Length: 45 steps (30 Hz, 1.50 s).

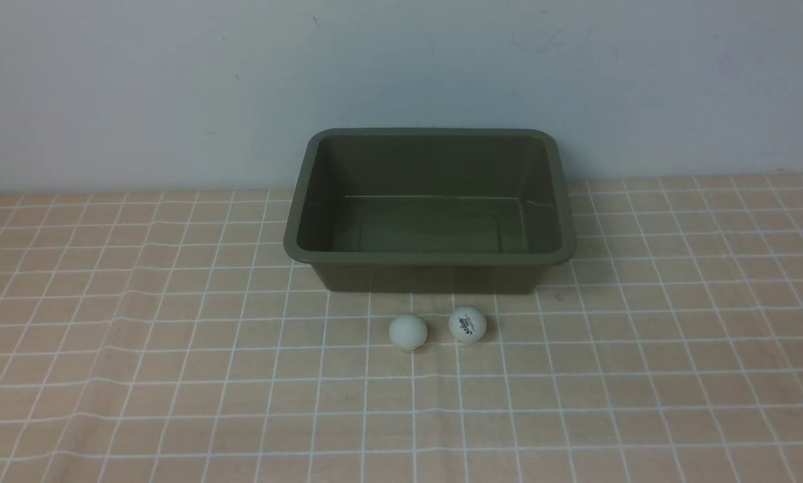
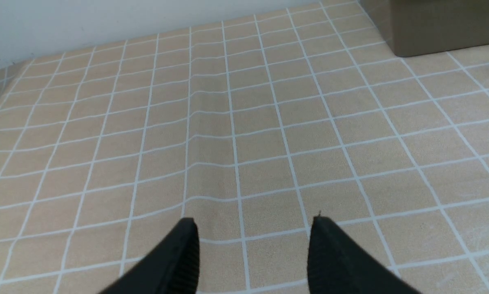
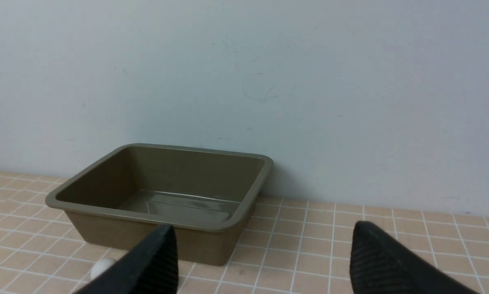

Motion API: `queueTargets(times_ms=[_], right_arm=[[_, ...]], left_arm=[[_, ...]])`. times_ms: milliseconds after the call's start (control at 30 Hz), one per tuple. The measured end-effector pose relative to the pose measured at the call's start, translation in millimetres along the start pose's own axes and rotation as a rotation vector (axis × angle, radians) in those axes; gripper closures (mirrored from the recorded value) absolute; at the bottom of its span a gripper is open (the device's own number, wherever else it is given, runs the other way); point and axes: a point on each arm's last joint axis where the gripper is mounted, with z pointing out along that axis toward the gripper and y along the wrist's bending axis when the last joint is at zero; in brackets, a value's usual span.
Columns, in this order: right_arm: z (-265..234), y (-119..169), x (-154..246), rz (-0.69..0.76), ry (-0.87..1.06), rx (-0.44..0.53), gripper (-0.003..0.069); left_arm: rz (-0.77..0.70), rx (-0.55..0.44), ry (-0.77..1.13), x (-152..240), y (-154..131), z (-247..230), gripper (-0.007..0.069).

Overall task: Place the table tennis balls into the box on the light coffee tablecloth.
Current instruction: 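Reach for and grasp a ping pong ball on the table beside the basket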

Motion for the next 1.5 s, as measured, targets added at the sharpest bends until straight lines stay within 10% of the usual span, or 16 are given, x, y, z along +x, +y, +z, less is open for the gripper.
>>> queueTargets(times_ms=[567,1200,1500], right_arm=[[0.0,0.8,-0.1,0.016,-0.001,-0.009,0.0147],[-0.2,2.9,7.5,0.026,0.080,-0.031,0.0147],[-0.6,9.5,7.3,0.073,0.082,-0.102,0.0147]], left_arm=[[0.046,-0.012,-0.058,-3.7,0.8,0.7,0.0328],[-0.494,0.066,-0.343,-28.8,1.6,-4.3,0.0328],[-0.493,0.215,-0.229,-59.2,-9.8,-23.9,0.0328]])
